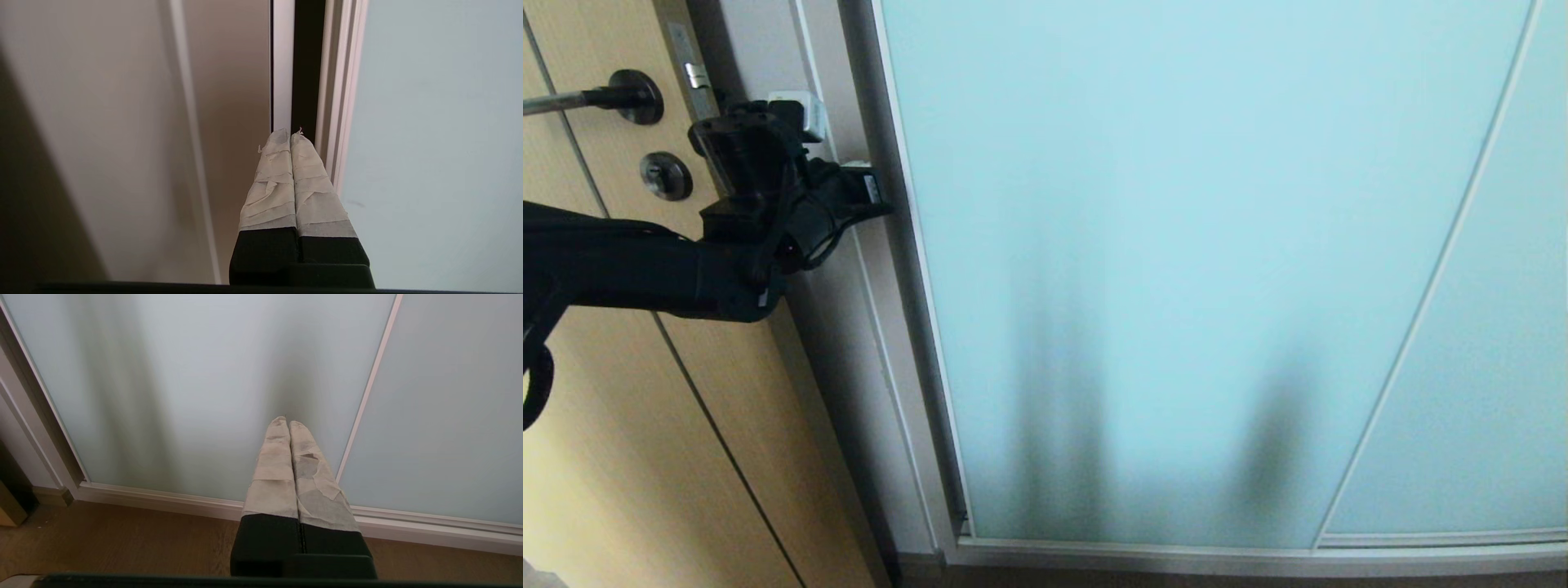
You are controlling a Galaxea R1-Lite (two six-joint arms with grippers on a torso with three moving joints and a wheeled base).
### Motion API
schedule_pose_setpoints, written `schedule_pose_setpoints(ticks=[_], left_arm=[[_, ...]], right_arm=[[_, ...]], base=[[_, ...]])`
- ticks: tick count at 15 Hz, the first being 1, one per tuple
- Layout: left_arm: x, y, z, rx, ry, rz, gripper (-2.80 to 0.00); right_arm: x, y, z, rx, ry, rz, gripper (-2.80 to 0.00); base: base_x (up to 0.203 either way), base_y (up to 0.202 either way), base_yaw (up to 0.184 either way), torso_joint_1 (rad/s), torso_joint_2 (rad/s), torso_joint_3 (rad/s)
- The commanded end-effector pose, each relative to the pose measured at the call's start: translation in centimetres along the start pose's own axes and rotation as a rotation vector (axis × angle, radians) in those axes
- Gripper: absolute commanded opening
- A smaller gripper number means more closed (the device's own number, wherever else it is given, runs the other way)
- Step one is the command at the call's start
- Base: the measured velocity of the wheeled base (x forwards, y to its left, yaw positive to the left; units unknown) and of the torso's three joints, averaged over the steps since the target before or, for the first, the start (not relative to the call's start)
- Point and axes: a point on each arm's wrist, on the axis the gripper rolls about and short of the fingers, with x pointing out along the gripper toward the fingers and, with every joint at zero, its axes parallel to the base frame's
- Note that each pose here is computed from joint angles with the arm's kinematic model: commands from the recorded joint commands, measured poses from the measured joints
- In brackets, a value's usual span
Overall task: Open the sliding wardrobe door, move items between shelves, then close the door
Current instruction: Open the door
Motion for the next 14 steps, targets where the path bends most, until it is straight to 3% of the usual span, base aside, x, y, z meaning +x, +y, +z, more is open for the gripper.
schedule_pose_setpoints(ticks=[1, 14], left_arm=[[0.8, -0.1, -1.2, -0.003, 0.016, 0.001, -2.8], [3.8, -1.0, -3.4, -0.001, 0.029, -0.012, -2.8]], right_arm=[[0.0, 0.0, 0.0, 0.0, -0.001, 0.0, -2.8], [0.0, 0.0, 0.0, -0.001, -0.003, 0.0, -2.8]], base=[[0.0, 0.0, 0.0, 0.0, 0.0, 0.0], [0.0, 0.0, 0.0, 0.0, 0.0, 0.0]])
